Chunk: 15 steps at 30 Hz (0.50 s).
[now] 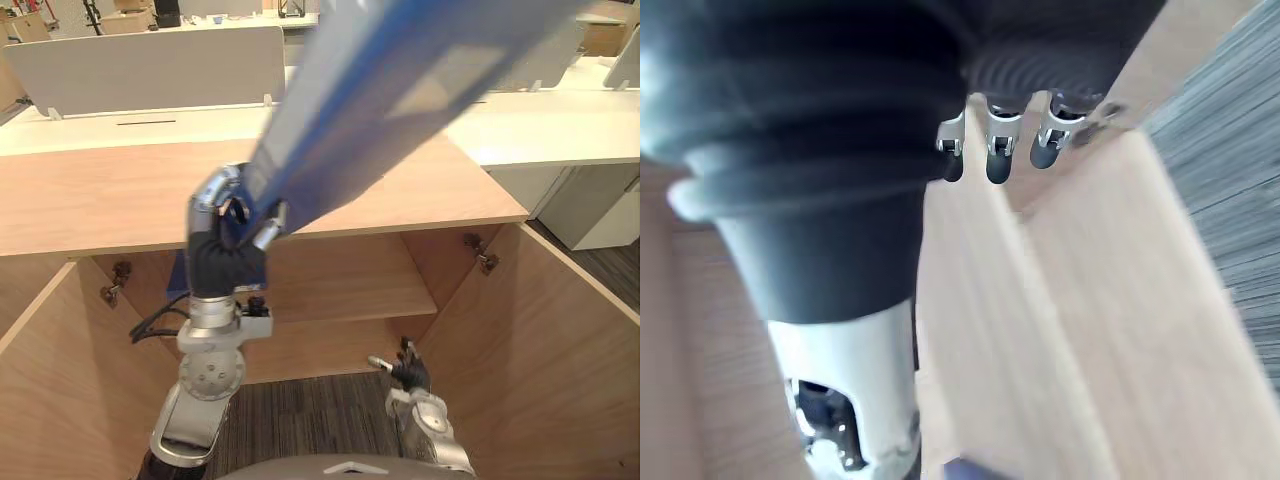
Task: Walk over to the cabinet, pick up the folder, carry it to the office cabinet, place the folder inside the office cabinet, then close the office cabinet door
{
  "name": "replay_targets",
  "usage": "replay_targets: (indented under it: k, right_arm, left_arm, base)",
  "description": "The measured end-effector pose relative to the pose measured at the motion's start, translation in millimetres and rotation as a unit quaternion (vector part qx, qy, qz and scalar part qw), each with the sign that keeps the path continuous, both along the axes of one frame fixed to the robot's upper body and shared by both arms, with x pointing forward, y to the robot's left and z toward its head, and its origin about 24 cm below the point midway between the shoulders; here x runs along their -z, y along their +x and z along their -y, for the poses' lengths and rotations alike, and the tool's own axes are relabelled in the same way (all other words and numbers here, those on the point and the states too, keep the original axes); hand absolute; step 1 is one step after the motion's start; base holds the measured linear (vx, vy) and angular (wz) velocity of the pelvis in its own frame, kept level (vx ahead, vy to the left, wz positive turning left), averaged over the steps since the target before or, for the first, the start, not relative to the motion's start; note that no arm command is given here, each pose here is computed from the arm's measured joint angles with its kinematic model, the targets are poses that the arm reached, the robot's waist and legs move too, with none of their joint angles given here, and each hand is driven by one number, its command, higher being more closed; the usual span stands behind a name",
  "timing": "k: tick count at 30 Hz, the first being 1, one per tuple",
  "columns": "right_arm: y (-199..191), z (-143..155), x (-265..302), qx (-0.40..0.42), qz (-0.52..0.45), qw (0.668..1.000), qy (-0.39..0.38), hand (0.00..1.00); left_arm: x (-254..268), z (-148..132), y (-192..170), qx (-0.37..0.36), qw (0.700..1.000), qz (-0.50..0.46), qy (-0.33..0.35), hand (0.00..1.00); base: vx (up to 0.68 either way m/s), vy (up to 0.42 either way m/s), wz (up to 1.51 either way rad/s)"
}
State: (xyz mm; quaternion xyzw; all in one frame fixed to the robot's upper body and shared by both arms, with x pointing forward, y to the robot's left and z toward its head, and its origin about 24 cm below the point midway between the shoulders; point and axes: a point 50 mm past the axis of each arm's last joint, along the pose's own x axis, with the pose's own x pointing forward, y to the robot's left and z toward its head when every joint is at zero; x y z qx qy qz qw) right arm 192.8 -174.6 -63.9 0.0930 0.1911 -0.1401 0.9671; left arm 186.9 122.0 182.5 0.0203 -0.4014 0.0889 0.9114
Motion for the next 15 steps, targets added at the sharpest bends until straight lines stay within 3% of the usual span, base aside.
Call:
replay_targets:
  k: [7,15]
  right_arm:
    - [13.5,-3.2,-63.9,0.044,0.166,0.985,0.029,0.0]
    - [18.3,1.0,-129.4,0.056,0.323,0.944,0.027,0.0]
  left_arm:
    - [13.6,-23.4,-5.4,-0.031,0.996,-0.044,-0.069,1.0]
    - [22.2,-30.7,-6.2,0.0,0.992,-0.075,-0.097,1.0]
  base:
    - [0.0,0.0,0.0]
    - [0.01,0.005,-0.03]
